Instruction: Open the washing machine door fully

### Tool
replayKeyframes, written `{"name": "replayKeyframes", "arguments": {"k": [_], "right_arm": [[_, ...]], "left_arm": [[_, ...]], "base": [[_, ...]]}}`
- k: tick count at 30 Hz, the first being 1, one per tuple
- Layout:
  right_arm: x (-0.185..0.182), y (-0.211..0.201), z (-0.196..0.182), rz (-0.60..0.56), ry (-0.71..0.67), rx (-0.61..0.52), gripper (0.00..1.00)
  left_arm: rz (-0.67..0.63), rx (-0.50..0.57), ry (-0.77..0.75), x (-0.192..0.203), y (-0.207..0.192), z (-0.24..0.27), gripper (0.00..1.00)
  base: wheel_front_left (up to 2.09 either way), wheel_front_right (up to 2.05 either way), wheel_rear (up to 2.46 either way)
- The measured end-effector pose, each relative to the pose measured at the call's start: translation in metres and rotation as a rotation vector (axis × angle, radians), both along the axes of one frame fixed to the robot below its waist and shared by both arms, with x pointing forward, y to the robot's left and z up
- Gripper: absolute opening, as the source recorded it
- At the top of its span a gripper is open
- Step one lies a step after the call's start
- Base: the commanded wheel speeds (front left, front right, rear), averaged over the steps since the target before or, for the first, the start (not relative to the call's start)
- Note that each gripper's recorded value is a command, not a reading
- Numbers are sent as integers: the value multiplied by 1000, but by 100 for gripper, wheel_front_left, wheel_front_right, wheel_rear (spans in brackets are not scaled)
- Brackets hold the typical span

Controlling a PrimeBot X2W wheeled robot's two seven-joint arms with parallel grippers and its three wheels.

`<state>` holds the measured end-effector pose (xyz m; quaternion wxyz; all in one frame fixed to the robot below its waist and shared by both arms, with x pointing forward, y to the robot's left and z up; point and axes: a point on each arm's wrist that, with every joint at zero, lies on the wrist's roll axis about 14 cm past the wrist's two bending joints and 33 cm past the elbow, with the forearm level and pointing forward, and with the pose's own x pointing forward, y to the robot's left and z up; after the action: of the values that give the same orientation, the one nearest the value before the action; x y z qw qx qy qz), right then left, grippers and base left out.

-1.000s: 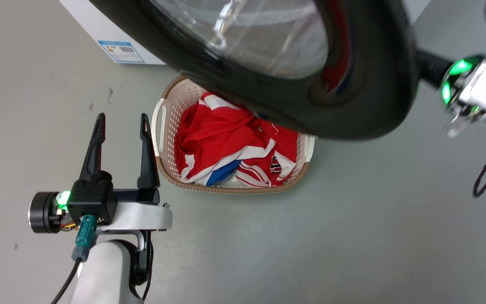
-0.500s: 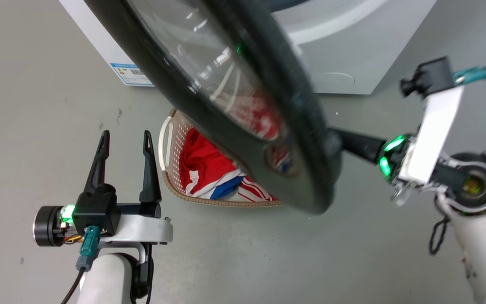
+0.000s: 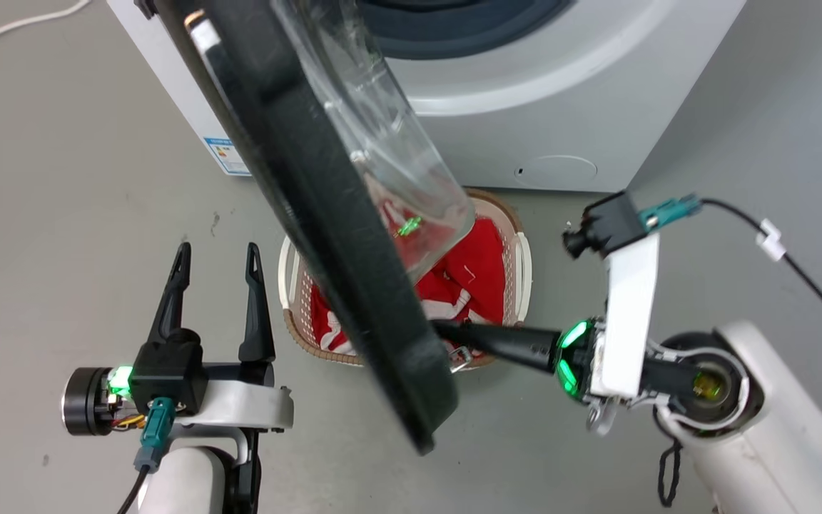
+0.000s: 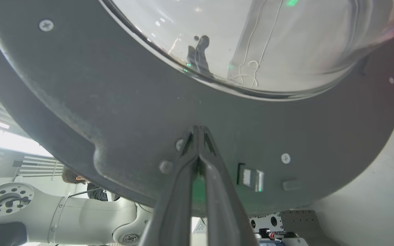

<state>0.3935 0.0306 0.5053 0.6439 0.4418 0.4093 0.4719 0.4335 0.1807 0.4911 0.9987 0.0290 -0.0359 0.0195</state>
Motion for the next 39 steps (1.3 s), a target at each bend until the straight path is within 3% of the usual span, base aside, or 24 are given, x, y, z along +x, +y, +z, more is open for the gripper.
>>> {"name": "replayKeyframes", "arguments": {"k": [7,13,16,17,18,19,20,26,30,34,36,39], "right_arm": [[-31,5,-2,28,27,-1,0],[-48,-5,0,-37,44,18,0],[-47,-14,6,-124,27,35,0],[-43,-20,9,-174,8,37,13],[-38,-27,12,-233,-14,38,45],[-33,-35,15,-296,-35,41,95],[-29,-43,18,-361,-59,42,100],[-14,-88,43,-708,-211,67,100],[-4,-134,58,-968,-408,4,100],[-6,-170,68,-1138,-678,-139,100],[-9,-176,66,-1139,-784,-239,100],[-12,-192,87,-1146,-1050,-443,100]], "left_arm": [[9,0,1,-15,2,4,100],[6,-2,-5,-30,1,9,100],[7,-2,-13,-37,2,13,100],[5,-3,-15,-39,1,14,100],[5,-3,-16,-43,1,15,100],[5,-4,-17,-47,1,15,100],[5,-4,-18,-51,1,16,100],[6,-6,-37,-69,1,23,100],[-1,-6,-43,-73,-1,25,100],[-9,-6,-47,-75,-3,26,100],[-11,-6,-45,-78,-3,26,100],[-13,-4,-49,-79,-4,27,100]], "base": [[0,0,0],[0,0,0],[0,0,0],[0,0,0],[0,0,0],[0,0,0],[0,0,0],[0,0,0],[0,0,0],[0,0,0],[0,0,0],[0,0,0]]}}
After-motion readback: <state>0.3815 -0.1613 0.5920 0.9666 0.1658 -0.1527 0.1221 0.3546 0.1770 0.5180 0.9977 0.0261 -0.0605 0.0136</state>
